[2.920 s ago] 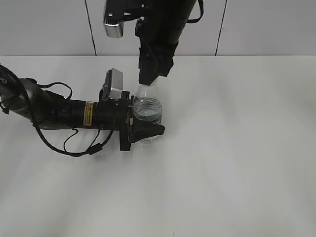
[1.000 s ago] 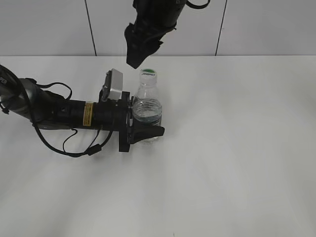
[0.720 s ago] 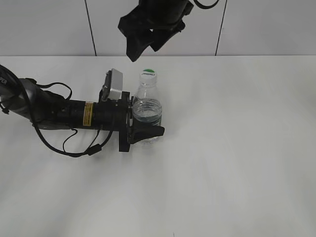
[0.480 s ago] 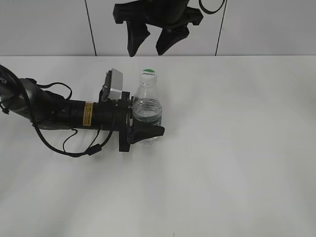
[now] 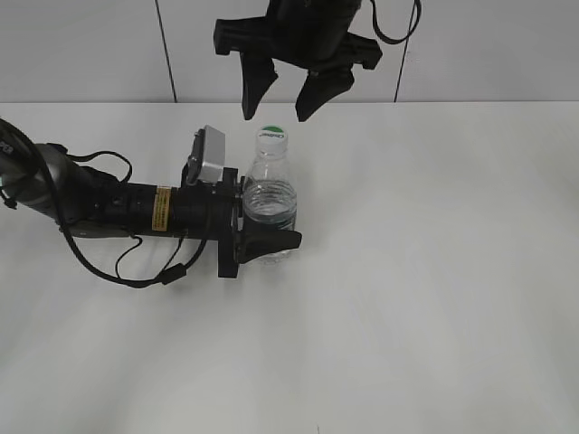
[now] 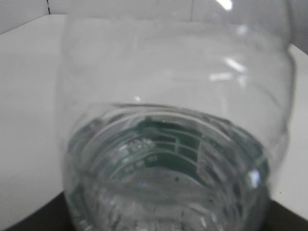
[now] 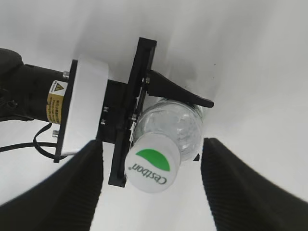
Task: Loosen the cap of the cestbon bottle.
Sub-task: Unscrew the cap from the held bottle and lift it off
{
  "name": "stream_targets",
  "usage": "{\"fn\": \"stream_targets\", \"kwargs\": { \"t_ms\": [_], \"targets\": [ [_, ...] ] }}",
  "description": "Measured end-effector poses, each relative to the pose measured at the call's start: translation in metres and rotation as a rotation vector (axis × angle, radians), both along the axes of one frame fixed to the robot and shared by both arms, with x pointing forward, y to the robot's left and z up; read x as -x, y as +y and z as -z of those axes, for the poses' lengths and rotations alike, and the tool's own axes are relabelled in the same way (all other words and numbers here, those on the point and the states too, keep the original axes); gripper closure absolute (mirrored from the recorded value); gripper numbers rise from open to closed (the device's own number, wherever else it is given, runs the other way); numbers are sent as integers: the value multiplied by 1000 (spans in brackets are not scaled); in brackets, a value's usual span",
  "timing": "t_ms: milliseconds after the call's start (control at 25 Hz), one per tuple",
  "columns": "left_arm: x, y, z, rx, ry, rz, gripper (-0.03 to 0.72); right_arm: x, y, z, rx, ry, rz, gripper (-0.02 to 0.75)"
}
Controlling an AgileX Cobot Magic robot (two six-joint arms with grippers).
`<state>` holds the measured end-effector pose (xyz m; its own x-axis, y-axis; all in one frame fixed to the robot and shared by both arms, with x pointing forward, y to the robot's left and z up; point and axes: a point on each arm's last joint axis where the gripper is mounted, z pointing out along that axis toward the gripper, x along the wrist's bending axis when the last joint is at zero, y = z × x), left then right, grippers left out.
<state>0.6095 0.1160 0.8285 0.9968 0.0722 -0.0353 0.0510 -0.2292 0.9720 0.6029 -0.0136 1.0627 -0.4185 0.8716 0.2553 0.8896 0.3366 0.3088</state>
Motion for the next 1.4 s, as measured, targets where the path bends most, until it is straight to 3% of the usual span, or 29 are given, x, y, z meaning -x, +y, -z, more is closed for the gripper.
{"fn": "stream_targets", "kwargs": {
  "t_ms": [1280, 1400],
  "targets": [
    [0, 0, 0, 1, 0, 0, 280, 2, 2, 22, 15, 79, 9, 256],
    [0, 0, 0, 1, 0, 0, 280, 2, 2, 22, 15, 79, 9, 297]
  ]
}}
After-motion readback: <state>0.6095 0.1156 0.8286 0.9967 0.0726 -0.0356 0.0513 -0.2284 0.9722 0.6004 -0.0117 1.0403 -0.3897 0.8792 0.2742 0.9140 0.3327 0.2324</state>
